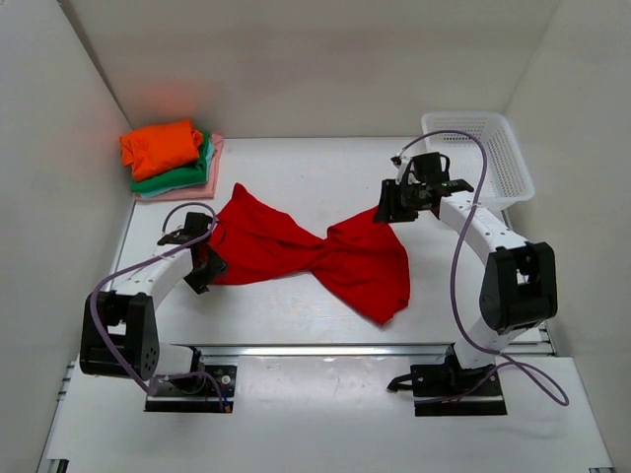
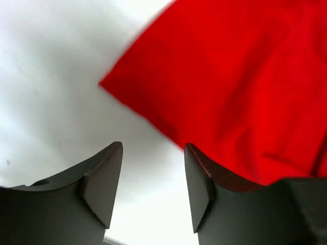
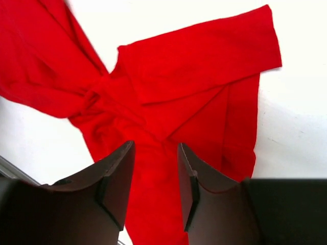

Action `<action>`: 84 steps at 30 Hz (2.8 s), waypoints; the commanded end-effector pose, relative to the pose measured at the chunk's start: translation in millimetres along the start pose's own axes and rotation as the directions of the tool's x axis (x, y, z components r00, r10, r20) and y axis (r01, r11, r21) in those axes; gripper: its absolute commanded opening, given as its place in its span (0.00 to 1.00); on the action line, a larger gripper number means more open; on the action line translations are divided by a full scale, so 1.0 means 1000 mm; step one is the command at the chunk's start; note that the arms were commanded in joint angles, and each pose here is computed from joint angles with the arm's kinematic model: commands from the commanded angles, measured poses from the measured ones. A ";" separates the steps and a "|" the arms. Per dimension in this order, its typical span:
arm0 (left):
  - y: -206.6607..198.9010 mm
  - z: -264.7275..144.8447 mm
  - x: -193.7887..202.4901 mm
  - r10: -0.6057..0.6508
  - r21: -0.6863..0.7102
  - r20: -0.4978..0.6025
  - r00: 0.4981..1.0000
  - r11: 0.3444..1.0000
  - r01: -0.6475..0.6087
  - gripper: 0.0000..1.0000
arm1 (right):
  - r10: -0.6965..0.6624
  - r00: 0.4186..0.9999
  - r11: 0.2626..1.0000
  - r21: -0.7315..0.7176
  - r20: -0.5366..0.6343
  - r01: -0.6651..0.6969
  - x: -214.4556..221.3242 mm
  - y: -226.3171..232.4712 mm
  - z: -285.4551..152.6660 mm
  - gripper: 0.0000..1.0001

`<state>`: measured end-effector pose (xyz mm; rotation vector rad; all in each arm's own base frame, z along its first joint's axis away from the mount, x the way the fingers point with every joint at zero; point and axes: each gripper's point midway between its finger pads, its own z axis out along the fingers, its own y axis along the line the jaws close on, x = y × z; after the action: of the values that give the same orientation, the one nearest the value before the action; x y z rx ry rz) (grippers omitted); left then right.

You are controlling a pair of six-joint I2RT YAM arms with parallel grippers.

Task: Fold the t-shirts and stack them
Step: Flatten out the tshirt

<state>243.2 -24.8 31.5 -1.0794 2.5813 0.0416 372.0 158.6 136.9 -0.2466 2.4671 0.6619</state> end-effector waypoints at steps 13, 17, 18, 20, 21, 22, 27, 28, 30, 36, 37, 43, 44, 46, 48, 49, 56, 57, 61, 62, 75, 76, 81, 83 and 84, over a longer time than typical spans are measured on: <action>-0.008 0.035 -0.021 -0.005 -0.041 0.054 0.999 0.999 0.007 0.32 | 0.035 0.999 0.975 0.221 -0.033 -0.027 -0.031 -0.066 0.062 0.51; -0.005 0.040 -0.014 0.037 -0.052 0.023 0.999 0.998 -0.036 0.00 | 0.064 0.996 0.944 0.328 -0.058 -0.041 -0.031 -0.098 0.069 0.53; -0.006 0.040 -0.011 0.051 -0.047 0.013 0.999 0.998 -0.050 0.00 | 0.074 0.994 0.937 0.346 -0.076 -0.044 -0.027 -0.102 0.071 0.55; -0.009 0.039 -0.008 0.064 -0.036 0.002 0.998 0.997 -0.064 0.00 | 0.072 0.995 0.928 0.371 -0.065 -0.043 -0.031 -0.111 0.072 0.56; -0.007 0.041 -0.004 0.068 -0.037 -0.010 0.998 0.997 -0.069 0.00 | 0.081 0.994 0.926 0.376 -0.075 -0.047 -0.029 -0.117 0.076 0.57; -0.010 0.040 -0.003 0.063 -0.022 -0.020 0.998 0.998 -0.063 0.00 | 0.082 0.994 0.924 0.379 -0.079 -0.046 -0.030 -0.120 0.079 0.57; -0.007 0.042 0.000 0.063 -0.010 -0.035 0.997 0.998 -0.063 0.00 | 0.075 0.988 0.936 0.351 -0.135 -0.023 -0.018 -0.112 0.095 0.52; -0.008 0.043 -0.001 0.061 -0.002 -0.034 0.998 0.998 -0.061 0.00 | 0.068 0.988 0.939 0.343 -0.137 -0.017 -0.018 -0.107 0.096 0.44; -0.008 0.043 -0.001 0.067 -0.002 -0.033 0.997 0.998 -0.067 0.00 | 0.067 0.989 0.953 0.301 -0.130 -0.025 -0.020 -0.100 0.097 0.32; -0.016 0.043 0.001 0.057 0.034 -0.046 0.997 0.998 -0.055 0.00 | 0.053 0.998 0.971 0.234 -0.034 -0.044 -0.070 -0.088 0.075 0.00; -0.019 0.042 -0.001 0.063 0.042 -0.039 0.997 0.997 -0.061 0.00 | 0.039 0.999 0.977 0.208 0.022 -0.043 -0.091 -0.082 0.068 0.00; -0.019 0.034 -0.004 0.053 0.057 -0.030 0.998 0.997 -0.051 0.00 | -0.005 0.918 0.998 0.067 0.396 -0.023 -0.208 -0.058 0.037 0.00; -0.017 0.035 -0.001 0.055 0.050 -0.039 0.998 0.997 -0.053 0.00 | 0.018 0.908 0.996 0.071 0.419 -0.052 -0.216 -0.066 0.036 0.00; -0.015 0.033 -0.001 0.053 0.056 -0.041 0.998 0.997 -0.051 0.00 | 0.016 0.894 0.985 0.144 0.448 -0.090 -0.226 -0.082 0.037 0.35; -0.016 0.031 0.000 0.056 0.066 -0.035 0.998 0.996 -0.054 0.00 | -0.018 0.897 0.979 0.188 0.441 -0.073 -0.231 -0.082 0.035 0.46; -0.014 0.029 0.002 0.058 0.069 -0.039 0.998 0.996 -0.055 0.00 | -0.030 0.909 0.979 0.195 0.415 -0.056 -0.225 -0.081 0.035 0.44; -0.011 0.030 0.009 0.039 0.089 -0.045 0.998 0.995 -0.035 0.00 | -0.006 0.968 0.980 0.192 0.253 -0.044 -0.147 -0.078 0.061 0.14; -0.008 0.031 0.010 0.039 0.075 -0.048 0.998 0.997 -0.035 0.00 | -0.004 0.974 0.978 0.204 0.226 -0.044 -0.136 -0.082 0.068 0.10; -0.006 0.030 0.016 0.041 0.080 -0.059 0.997 0.996 -0.036 0.00 | -0.041 0.990 0.967 0.255 0.134 0.006 -0.106 -0.095 0.090 0.26; -0.005 0.030 0.015 0.037 0.079 -0.061 0.997 0.996 -0.032 0.00 | -0.039 0.992 0.965 0.261 0.122 0.006 -0.103 -0.098 0.093 0.28; 0.000 0.032 0.018 0.030 0.068 -0.067 0.997 0.997 -0.025 0.00 | -0.012 1.000 0.948 0.318 -0.005 0.013 -0.053 -0.128 0.110 0.47; 0.000 0.033 0.018 0.031 0.067 -0.068 0.997 0.997 -0.027 0.00 | -0.020 1.000 0.951 0.309 -0.002 0.019 -0.055 -0.128 0.112 0.46; -0.002 0.034 0.018 0.039 0.071 -0.068 0.997 0.997 -0.034 0.00 | -0.035 0.999 0.957 0.286 -0.029 0.042 -0.047 -0.116 0.122 0.44; -0.003 0.033 0.017 0.041 0.075 -0.066 0.997 0.997 -0.036 0.00 | -0.037 0.999 0.958 0.284 -0.036 0.046 -0.044 -0.112 0.124 0.40; -0.002 0.033 0.018 0.045 0.073 -0.070 0.997 0.997 -0.040 0.00 | -0.051 0.998 0.957 0.283 -0.041 0.061 -0.044 -0.109 0.127 0.40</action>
<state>270.9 -31.5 11.2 -1.0070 2.5355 -0.1188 502.1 117.9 28.1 -0.1571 2.5546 0.2774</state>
